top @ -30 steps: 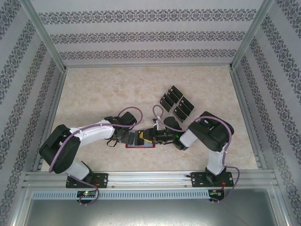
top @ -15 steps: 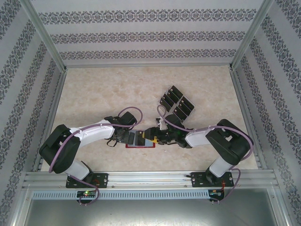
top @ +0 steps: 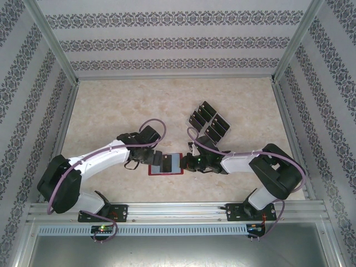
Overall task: Put the credit cards into the card holder
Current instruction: Insert the credit card into the card slot.
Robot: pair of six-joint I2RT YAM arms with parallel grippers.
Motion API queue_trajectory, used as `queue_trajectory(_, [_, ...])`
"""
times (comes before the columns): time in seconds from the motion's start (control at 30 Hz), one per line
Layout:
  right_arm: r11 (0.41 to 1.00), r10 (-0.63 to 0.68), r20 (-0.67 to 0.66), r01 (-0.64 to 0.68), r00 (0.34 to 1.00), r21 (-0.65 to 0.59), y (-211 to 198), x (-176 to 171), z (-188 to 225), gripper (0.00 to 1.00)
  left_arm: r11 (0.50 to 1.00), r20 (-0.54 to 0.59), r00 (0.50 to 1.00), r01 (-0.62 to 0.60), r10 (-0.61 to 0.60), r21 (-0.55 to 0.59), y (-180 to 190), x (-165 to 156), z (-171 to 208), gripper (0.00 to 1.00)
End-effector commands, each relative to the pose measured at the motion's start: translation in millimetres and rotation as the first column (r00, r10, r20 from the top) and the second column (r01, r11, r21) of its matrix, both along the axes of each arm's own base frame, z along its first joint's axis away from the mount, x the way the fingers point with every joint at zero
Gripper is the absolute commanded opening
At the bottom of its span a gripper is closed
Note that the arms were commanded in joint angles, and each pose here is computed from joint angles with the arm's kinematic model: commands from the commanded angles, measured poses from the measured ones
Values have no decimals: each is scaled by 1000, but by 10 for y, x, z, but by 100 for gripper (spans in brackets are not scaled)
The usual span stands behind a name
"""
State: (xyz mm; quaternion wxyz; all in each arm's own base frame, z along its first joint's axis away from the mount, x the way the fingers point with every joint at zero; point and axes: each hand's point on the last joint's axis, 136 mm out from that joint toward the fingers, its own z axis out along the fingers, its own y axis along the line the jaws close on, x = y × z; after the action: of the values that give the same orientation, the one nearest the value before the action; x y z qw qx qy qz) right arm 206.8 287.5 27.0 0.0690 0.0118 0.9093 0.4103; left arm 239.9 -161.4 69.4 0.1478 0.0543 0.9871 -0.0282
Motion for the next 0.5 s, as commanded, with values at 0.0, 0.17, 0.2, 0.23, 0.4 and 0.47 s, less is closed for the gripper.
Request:
queue_trajectory(0.0, [999,-9,12,10,1000,-37,-48,34,-80,7,998,-3,1000,12,-13,-58,-122,12,101,100])
queue_trajectory(0.17, [999,-11,3,12,1000,-46,-64,14,-140,5,994,4,1000,30,-30,-102,-331,50,60,100])
queue_trajectory(0.2, [999,-12,3,12,1000,-48,-65,13,-150,5,994,6,999,36,-35,-106,-375,56,42,100])
queue_trajectory(0.23, [999,-13,2,13,1000,-50,-71,11,-160,5,993,8,999,40,-39,-109,-417,66,28,100])
queue_trajectory(0.4, [998,-18,-1,18,1000,-55,-82,11,-184,5,991,5,998,62,-62,-117,-597,112,-57,100])
queue_trajectory(0.47, [998,-17,-2,17,1000,-55,-82,10,-185,4,992,5,997,72,-72,-106,-652,131,-92,100])
